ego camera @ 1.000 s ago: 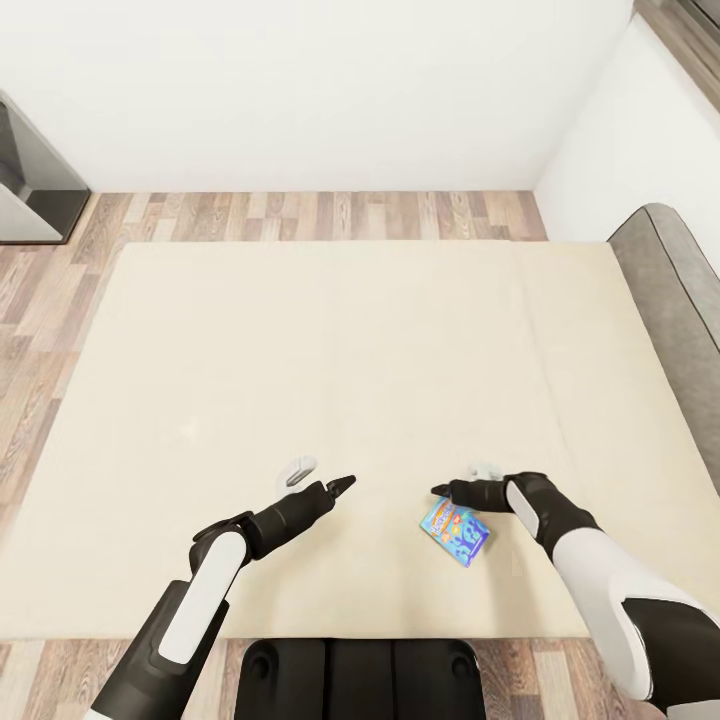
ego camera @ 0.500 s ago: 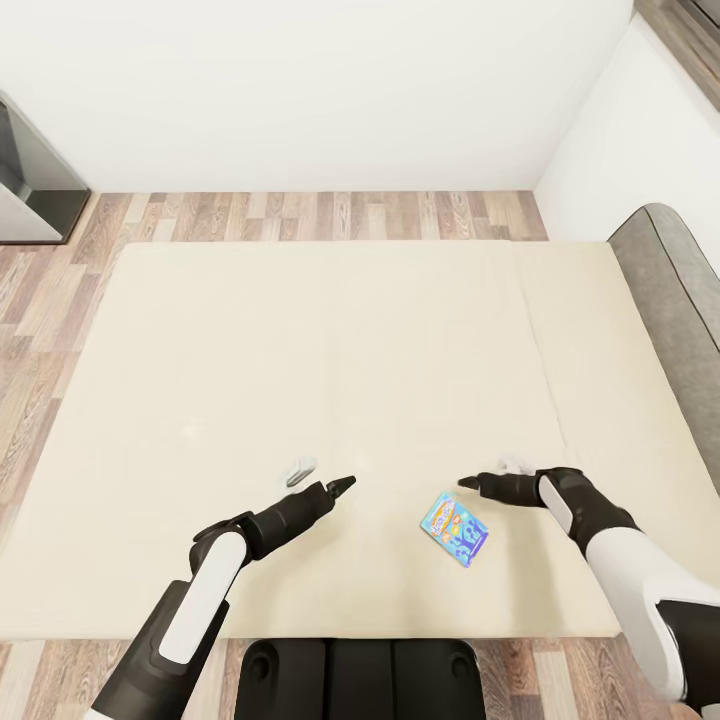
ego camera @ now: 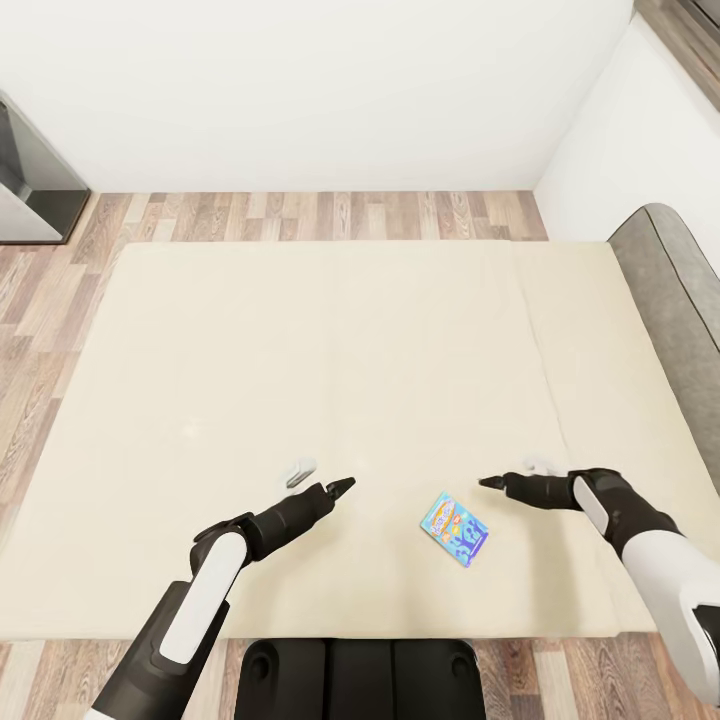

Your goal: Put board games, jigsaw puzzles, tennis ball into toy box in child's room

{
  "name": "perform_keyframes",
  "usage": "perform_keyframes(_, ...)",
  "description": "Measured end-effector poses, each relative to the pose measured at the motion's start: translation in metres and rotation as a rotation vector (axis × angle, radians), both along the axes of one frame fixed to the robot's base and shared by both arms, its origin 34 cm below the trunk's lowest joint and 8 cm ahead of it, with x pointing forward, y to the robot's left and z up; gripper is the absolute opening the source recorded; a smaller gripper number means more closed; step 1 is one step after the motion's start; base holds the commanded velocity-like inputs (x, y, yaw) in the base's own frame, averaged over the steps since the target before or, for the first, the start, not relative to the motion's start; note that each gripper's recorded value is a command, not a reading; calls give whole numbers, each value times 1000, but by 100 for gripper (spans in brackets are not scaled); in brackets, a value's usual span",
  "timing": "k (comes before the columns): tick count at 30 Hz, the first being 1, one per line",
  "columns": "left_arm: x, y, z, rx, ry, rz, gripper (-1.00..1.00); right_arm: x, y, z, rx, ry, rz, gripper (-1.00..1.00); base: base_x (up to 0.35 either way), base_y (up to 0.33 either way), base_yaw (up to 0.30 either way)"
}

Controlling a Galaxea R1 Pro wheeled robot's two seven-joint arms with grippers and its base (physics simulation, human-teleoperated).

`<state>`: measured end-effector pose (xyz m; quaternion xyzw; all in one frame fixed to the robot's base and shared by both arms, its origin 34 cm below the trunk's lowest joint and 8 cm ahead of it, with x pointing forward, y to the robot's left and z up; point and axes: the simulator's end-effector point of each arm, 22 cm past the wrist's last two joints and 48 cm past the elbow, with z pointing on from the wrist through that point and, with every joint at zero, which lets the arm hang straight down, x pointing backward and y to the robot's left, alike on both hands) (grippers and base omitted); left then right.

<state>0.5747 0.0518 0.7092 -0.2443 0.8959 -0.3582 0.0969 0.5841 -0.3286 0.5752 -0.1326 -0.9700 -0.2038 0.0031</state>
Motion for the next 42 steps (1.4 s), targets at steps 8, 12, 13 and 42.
perform_keyframes(8,0,0,0,0,1,0,100,-12,-4,-1,5,18,-1,100,0,0,0)
perform_keyframes(12,0,0,0,1,1,0,100,-23,-5,-3,8,33,1,100,0,0,0)
perform_keyframes(13,0,0,0,1,1,1,100,-26,-4,-3,9,37,2,100,0,0,0)
perform_keyframes(42,0,2,-1,3,2,2,100,-41,4,-7,26,59,7,100,0,0,0)
